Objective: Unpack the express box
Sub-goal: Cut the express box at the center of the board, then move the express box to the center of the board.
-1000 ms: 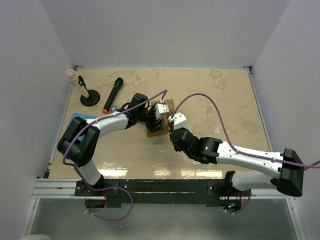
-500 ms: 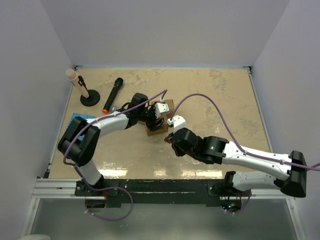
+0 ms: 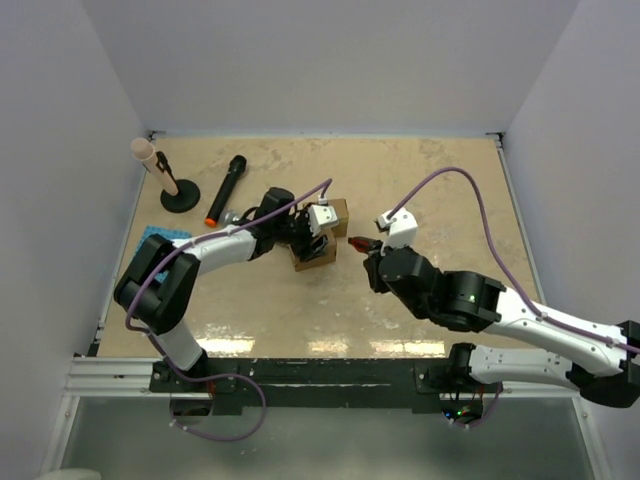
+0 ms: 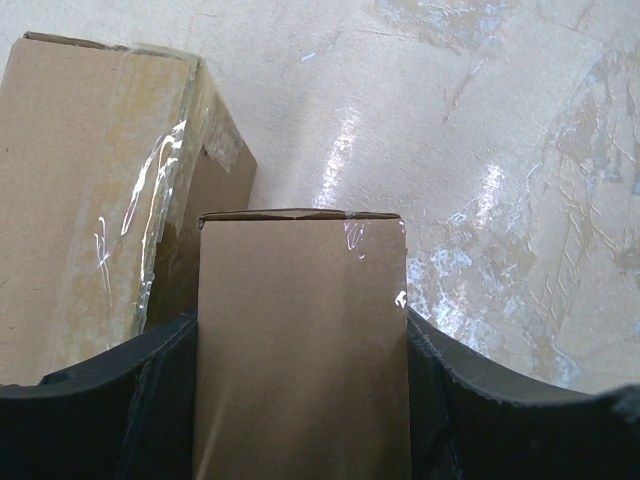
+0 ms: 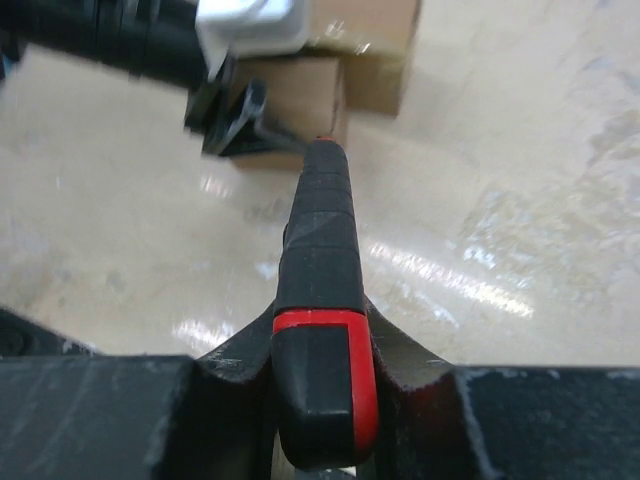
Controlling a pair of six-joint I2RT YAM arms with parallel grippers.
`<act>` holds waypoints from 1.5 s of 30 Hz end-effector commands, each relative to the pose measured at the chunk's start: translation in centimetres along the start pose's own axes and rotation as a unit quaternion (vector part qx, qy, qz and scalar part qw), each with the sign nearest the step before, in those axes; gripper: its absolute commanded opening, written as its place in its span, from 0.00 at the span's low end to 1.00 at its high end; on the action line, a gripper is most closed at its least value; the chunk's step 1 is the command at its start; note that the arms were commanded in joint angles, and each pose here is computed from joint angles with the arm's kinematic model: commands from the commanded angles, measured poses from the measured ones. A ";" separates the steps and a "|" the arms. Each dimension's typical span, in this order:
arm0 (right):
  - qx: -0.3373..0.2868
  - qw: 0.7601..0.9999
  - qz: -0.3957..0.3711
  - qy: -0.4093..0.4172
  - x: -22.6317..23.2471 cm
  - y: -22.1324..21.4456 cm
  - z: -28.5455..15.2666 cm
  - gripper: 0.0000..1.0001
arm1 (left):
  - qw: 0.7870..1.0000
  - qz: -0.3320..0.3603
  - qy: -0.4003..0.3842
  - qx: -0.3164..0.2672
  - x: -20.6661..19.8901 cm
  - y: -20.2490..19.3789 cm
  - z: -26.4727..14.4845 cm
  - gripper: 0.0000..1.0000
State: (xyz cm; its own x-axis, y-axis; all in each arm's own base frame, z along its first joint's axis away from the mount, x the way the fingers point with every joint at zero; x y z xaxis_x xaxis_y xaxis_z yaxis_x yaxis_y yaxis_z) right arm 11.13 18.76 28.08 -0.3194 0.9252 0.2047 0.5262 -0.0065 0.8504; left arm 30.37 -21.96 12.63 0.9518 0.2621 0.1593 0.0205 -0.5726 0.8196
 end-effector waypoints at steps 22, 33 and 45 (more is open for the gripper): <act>-0.252 0.937 0.190 -0.151 -3.5 6.2 -2.3 0.00 | 0.997 -0.035 -0.041 -0.049 -4.8 6.5 10.0 0.00; -0.263 0.933 0.185 -0.163 -4.2 6.8 -3.2 0.00 | 0.998 -0.057 0.015 -0.005 -1.9 5.8 14.7 0.38; -0.272 0.927 0.207 -0.151 -5.0 7.1 -4.4 0.00 | 0.993 -0.035 0.047 -0.104 -1.3 9.7 9.8 1.00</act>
State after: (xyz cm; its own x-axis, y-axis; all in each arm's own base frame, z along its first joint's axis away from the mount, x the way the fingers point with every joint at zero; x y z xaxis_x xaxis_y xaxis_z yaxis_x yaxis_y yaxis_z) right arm 13.04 13.25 33.86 0.0715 0.8972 0.4358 0.1104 -0.4413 0.8905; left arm 32.69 -36.15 12.77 0.9267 0.3515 0.1328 0.0276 -0.4161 0.9089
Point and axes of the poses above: each gripper's point midway between its finger pads, its own z axis out along the fingers, its own x axis along the line the jaws close on, y = z × x, the point moved 9 cm from there along -z, back along the fingers, and after that the axes turned 6 degrees about z, right-handed, at the moved point
